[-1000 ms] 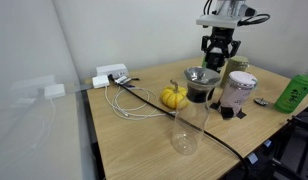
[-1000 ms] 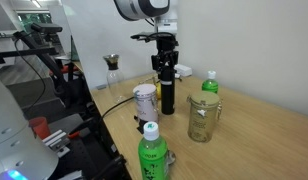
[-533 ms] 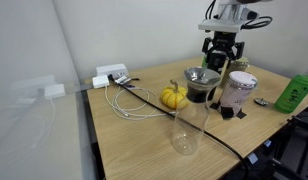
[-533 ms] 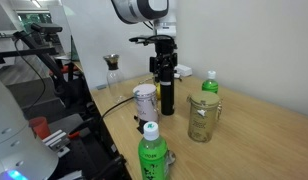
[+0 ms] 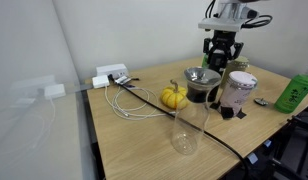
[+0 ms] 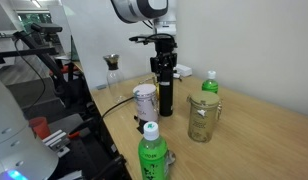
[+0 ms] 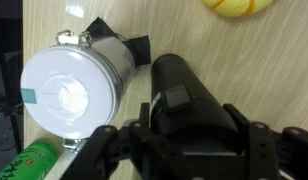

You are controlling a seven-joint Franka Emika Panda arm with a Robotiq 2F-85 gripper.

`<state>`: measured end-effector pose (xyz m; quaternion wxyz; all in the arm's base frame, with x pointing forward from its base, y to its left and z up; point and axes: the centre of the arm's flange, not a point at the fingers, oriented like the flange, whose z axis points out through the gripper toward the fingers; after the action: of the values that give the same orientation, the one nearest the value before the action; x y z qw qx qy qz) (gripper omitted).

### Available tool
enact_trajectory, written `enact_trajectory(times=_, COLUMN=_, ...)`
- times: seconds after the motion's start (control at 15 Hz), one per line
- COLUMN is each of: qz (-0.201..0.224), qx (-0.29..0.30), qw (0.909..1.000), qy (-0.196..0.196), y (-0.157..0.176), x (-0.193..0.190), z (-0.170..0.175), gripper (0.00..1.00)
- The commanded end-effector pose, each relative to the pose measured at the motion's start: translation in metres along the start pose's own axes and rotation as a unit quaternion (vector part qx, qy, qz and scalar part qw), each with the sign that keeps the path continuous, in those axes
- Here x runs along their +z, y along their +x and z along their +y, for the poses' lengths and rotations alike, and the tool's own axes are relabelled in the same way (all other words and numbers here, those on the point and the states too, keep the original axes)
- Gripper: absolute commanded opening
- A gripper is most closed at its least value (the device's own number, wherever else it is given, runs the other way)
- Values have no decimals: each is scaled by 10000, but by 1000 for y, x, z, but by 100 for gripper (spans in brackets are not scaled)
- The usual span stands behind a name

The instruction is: Move the black bottle forward

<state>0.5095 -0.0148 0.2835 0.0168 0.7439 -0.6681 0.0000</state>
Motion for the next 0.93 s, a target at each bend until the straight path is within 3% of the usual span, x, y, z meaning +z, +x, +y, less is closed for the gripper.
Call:
enact_trajectory(times=0.0, qz=25, qx=-74, qw=10000, qy=17, y=-3, x=1, z=4, gripper=48)
enact_trajectory(times=0.87, qz=4, qx=-268, qw=9992, qy=301, y=-13, x=-24, z=-10, gripper=48)
